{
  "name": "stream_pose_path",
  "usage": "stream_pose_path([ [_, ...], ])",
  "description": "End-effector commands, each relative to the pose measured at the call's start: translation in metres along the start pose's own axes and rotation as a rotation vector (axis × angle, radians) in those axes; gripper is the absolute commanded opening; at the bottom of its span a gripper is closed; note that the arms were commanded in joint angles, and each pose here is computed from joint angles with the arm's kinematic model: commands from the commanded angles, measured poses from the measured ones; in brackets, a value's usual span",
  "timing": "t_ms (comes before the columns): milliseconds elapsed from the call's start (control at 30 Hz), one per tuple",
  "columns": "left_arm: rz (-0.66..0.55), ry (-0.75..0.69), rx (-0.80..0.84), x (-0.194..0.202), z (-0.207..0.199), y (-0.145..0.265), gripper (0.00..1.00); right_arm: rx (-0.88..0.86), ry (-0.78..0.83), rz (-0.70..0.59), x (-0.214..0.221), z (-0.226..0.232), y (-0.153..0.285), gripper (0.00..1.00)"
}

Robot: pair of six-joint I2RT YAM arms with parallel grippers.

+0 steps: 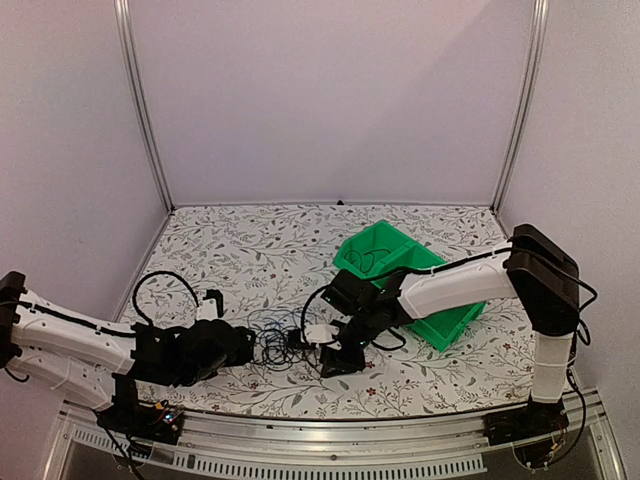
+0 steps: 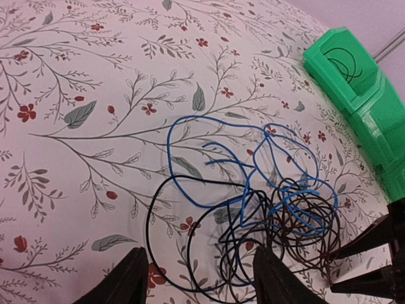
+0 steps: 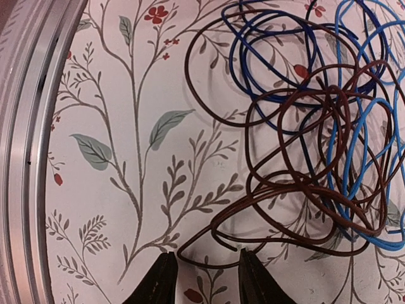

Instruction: Untangle the cables

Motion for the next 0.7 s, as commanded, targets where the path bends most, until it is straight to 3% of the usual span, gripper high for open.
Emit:
stream_pose_path([
  [0, -0.001, -0.015, 0.009, -0.001, -0.007, -0.004, 0.58, -0.005, 0.006, -0.004, -0.012, 0.002, -0.014, 0.38],
  [200, 0.003, -0.027, 0.002, 0.000, -0.010, -0.006, 0.58, 0.035, -0.024, 0.036, -0.008, -0.003, -0.026, 0.43],
  [333, 0.010, -0.028, -0.005, 0.002, -0.008, -0.007, 0.58, 0.091, -0.061, 0.057, -0.002, -0.011, -0.028, 0.33],
  [467, 0.017, -0.029, -0.007, 0.005, -0.006, -0.009, 0.59, 0.136, -0.077, 0.064, -0.003, -0.016, -0.020, 0.13],
  [667, 0.013, -0.094, 0.037, 0.007, -0.023, -0.014, 0.59, 0.150, -0.032, 0.055, -0.016, -0.010, 0.018, 0.04],
])
Point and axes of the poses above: each gripper's point midway between its finger pads, its own y axis back along the fingers, its own z axis along the line the jaws close on, x = y × z, the point moved 2 cm from there along y, back along the fingers, and after that the axes turned 13 degrees about y, right-handed, at the moved point
